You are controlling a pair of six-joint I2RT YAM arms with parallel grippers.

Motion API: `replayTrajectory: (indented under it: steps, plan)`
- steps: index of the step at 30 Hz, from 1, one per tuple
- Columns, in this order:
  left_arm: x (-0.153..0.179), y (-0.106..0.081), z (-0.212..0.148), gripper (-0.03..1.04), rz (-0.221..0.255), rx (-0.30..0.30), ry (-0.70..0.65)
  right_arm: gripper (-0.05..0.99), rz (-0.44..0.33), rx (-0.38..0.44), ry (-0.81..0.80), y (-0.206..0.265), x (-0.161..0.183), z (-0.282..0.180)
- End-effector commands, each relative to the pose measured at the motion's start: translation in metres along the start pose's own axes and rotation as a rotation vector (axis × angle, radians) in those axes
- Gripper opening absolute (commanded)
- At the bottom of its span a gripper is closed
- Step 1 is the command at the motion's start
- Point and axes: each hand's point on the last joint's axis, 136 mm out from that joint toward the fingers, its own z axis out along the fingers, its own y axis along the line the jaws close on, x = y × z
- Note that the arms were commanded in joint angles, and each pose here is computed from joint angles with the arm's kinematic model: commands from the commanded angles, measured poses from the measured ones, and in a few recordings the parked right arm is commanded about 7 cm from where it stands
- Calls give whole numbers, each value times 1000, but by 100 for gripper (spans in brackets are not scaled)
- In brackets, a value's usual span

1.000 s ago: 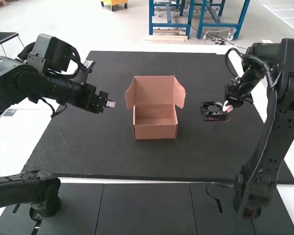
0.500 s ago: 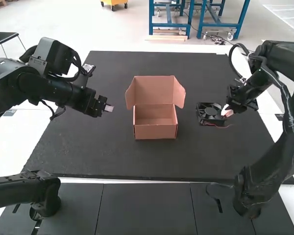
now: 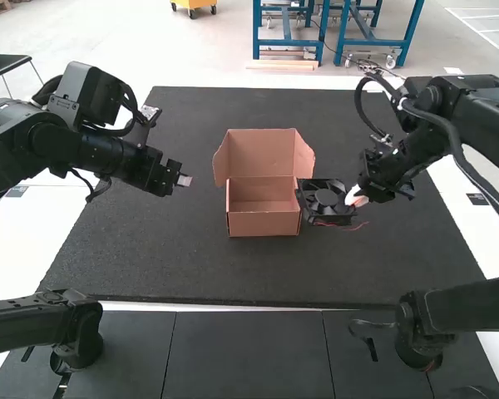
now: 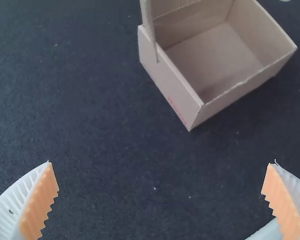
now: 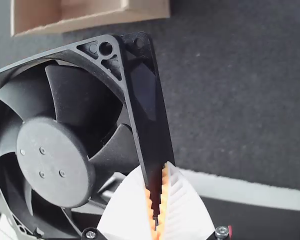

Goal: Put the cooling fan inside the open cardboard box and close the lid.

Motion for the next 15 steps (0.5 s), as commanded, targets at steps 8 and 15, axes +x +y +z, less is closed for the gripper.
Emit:
replayTrajectory:
  steps: [8, 15]
  plan:
    - [-7, 4, -1, 96, 11, -17, -40, -2, -9, -156, 35, 65, 19, 5]
    - [-8, 4, -1, 96, 11, -16, -43, -2, -34, -190, 19, 81, 17, 12]
